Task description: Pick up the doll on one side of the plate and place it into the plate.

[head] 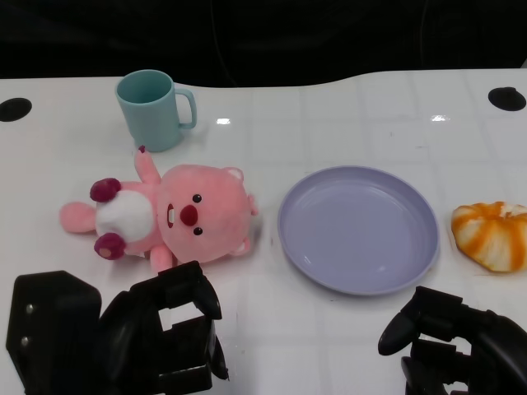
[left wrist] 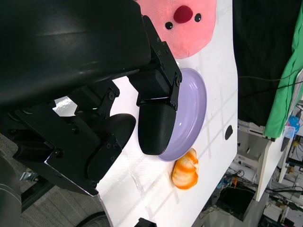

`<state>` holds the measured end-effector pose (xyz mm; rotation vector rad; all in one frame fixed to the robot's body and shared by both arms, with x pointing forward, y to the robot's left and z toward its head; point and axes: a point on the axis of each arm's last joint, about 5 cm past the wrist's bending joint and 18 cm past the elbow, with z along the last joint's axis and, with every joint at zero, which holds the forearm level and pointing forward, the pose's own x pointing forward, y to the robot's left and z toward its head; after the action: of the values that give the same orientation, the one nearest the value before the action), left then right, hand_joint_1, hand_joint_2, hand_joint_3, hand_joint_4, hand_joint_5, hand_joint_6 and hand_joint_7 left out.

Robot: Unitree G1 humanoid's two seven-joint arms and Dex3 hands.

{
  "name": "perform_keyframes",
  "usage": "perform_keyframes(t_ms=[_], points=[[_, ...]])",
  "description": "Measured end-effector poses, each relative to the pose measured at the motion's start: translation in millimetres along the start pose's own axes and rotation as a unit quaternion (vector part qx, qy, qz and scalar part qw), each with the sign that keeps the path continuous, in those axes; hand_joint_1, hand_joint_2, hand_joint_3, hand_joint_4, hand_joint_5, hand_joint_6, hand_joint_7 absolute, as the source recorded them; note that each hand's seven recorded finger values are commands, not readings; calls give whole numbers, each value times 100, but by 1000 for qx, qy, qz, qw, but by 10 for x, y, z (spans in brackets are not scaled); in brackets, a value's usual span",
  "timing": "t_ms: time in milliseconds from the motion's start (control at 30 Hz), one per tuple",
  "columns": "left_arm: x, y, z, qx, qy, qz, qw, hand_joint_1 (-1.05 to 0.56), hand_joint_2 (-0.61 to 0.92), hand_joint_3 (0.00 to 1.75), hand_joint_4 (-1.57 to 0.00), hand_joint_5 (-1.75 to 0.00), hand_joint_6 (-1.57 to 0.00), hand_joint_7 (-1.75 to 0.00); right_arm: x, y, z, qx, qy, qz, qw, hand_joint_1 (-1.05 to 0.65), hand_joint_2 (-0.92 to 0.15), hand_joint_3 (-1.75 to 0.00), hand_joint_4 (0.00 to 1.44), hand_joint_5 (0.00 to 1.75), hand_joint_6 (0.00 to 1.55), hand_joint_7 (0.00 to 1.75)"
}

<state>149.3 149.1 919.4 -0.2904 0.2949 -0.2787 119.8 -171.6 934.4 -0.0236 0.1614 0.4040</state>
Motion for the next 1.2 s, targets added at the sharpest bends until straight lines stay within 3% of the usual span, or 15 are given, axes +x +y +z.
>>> perform_keyframes(t_ms=[1067, 1200], points=[[7, -11, -10, 0, 3, -3, 1000, -6, 40, 150, -90, -175, -78, -170, 6, -6, -10, 1, 3, -2, 1000, -8, -64, -108, 65, 175, 50, 143], [7, -11, -10, -1, 3, -3, 1000, -5, 43, 147, -87, -171, -82, -153, 6, -6, -10, 1, 3, -2, 1000, -7, -65, -108, 65, 175, 50, 143]])
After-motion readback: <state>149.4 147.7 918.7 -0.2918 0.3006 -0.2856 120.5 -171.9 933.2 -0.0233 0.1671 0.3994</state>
